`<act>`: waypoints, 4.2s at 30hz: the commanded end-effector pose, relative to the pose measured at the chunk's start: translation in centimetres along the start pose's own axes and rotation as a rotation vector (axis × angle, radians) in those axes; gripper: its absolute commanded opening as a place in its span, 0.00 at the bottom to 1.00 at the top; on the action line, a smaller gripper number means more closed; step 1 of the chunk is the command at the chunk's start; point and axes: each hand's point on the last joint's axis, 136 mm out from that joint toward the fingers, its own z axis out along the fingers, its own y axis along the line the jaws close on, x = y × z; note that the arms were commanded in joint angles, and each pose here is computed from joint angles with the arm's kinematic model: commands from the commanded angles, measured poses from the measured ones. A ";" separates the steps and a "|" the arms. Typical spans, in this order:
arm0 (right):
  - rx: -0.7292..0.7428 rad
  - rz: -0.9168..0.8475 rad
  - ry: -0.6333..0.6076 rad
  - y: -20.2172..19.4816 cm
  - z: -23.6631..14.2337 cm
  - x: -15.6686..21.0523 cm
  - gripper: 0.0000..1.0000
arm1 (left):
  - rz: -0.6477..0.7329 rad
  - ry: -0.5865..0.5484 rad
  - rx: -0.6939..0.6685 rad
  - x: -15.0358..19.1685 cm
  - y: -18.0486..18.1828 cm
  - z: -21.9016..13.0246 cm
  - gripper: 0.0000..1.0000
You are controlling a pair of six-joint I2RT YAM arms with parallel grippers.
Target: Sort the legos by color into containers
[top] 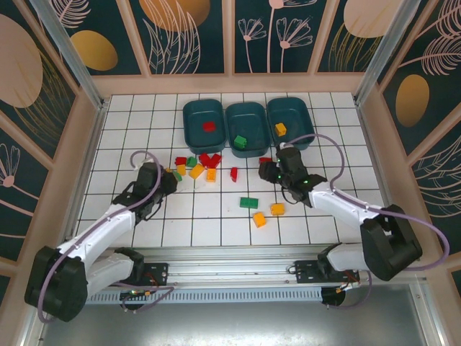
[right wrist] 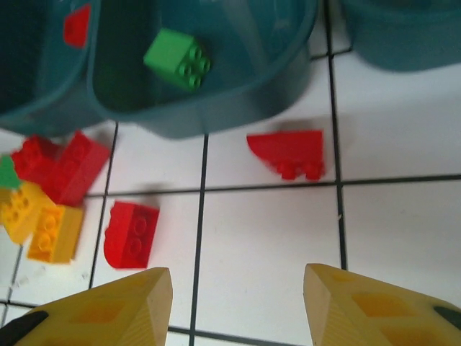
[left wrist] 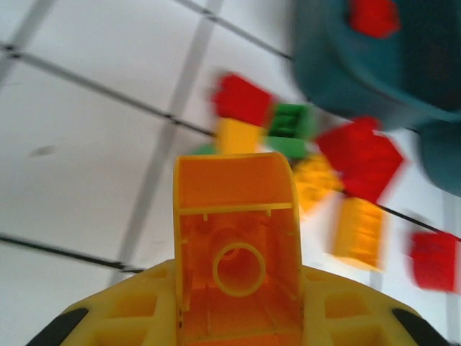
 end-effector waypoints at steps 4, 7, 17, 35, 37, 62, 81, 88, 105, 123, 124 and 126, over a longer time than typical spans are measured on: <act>0.076 0.197 -0.161 -5.2 -2.7 -3.4 0.54 | 0.225 0.099 0.352 0.7 -16.5 2.4 0.01; 0.143 0.278 -0.222 -8.4 -4.1 -4.0 0.56 | 0.322 0.136 0.507 1.2 -24.4 3.9 0.00; 0.183 0.379 -0.268 -13.1 -6.1 -4.2 0.58 | 0.415 0.216 0.729 2.4 -37.9 14.1 0.07; 0.170 0.359 -0.302 -13.2 -6.8 -4.8 0.59 | 0.387 0.150 0.772 1.4 -41.7 18.7 0.64; 0.131 0.346 -0.294 -12.4 -6.7 -4.8 0.60 | 0.406 0.115 0.795 0.2 -42.5 17.3 0.75; 0.181 -0.098 0.106 -3.5 8.0 0.2 0.78 | -0.260 -0.349 0.252 -0.8 0.6 -4.7 0.98; 0.303 -0.107 0.054 -3.6 12.8 1.2 0.47 | -0.279 -0.328 0.324 1.0 1.5 -5.7 0.99; 0.302 -0.129 0.005 -2.5 10.9 1.1 0.43 | -0.250 -0.338 0.308 0.5 1.3 -6.1 0.98; 0.012 -0.284 -0.062 11.8 8.1 -1.6 0.42 | -0.311 -0.304 0.134 1.4 3.9 -3.8 0.98; -0.026 -0.381 -0.064 19.9 16.0 -5.6 0.71 | -0.222 -0.224 0.088 1.1 2.5 -4.1 0.99; -0.027 -0.384 -0.080 20.2 15.3 -6.1 0.72 | -0.218 -0.225 0.086 1.0 2.5 -4.2 0.98; -0.036 -0.385 -0.117 20.6 13.2 -7.2 0.72 | -0.213 -0.226 0.084 0.8 2.3 -4.4 0.99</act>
